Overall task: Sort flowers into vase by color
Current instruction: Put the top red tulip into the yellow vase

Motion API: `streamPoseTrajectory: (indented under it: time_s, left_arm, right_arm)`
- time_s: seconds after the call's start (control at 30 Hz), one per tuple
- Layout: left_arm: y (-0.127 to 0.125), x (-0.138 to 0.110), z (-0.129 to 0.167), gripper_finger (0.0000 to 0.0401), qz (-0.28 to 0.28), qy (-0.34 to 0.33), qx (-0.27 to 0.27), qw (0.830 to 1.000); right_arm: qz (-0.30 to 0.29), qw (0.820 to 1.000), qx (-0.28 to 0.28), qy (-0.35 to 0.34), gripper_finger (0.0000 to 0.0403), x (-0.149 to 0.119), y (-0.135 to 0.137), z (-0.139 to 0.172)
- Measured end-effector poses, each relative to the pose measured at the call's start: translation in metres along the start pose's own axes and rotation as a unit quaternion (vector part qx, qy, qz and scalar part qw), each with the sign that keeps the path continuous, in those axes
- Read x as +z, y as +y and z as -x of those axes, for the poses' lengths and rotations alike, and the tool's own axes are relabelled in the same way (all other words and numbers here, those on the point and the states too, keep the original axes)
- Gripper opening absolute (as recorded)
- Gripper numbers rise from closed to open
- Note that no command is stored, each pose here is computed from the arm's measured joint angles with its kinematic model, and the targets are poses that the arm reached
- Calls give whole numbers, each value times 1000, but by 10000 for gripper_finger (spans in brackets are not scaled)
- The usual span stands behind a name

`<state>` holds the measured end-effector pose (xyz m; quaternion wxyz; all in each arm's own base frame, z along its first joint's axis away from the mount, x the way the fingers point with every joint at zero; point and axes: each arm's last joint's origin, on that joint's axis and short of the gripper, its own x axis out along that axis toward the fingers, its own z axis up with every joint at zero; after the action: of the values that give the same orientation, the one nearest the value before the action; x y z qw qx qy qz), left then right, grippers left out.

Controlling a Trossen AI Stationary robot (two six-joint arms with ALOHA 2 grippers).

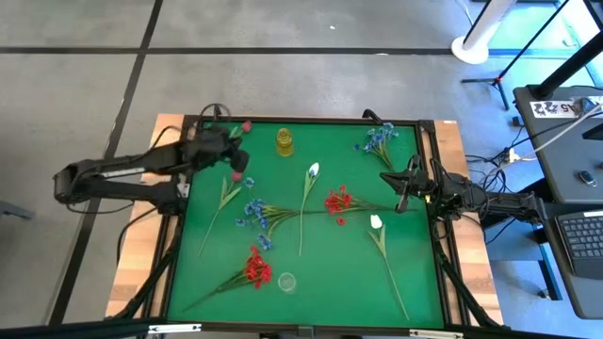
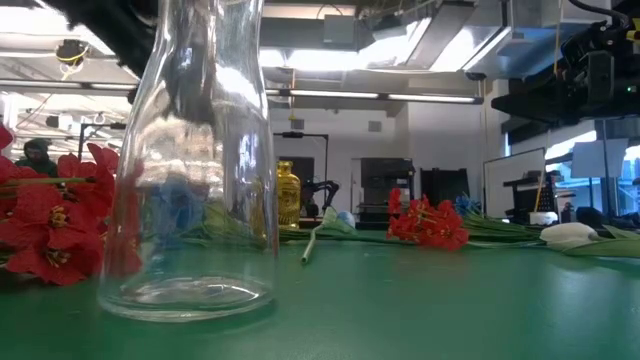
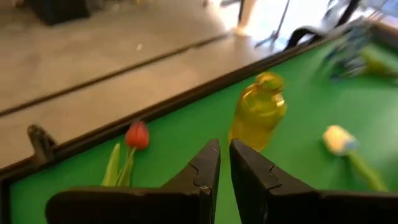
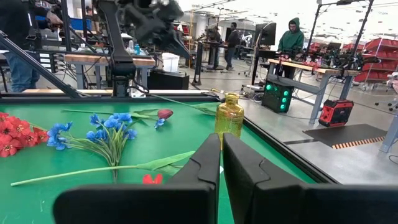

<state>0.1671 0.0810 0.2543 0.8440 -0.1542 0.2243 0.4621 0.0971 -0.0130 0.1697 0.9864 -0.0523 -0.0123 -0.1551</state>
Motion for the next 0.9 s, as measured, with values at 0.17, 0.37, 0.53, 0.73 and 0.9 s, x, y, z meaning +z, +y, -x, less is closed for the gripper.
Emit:
streamPoseTrajectory:
  time_s: [0.17, 0.37, 0.53, 0.73, 0.9]
  left_arm:
    - [10, 11, -33, 34, -20, 63, 2, 998]
    - [26, 22, -58, 54, -50, 110, 62, 991]
    - [37, 31, -69, 110, -59, 151, 94, 982]
    - [59, 27, -88, 176, 7, 246, 73, 966]
    - [86, 8, -111, 198, 42, 341, 71, 936]
  right_arm:
    - [0, 1000, 0, 0, 19, 0, 0, 0]
    - [0, 1000, 0, 0, 19, 0, 0, 0]
    - [0, 1000, 0, 0, 19, 0, 0, 0]
    - [0, 1000, 0, 0, 19, 0, 0, 0]
    - [0, 1000, 0, 0, 19, 0, 0, 0]
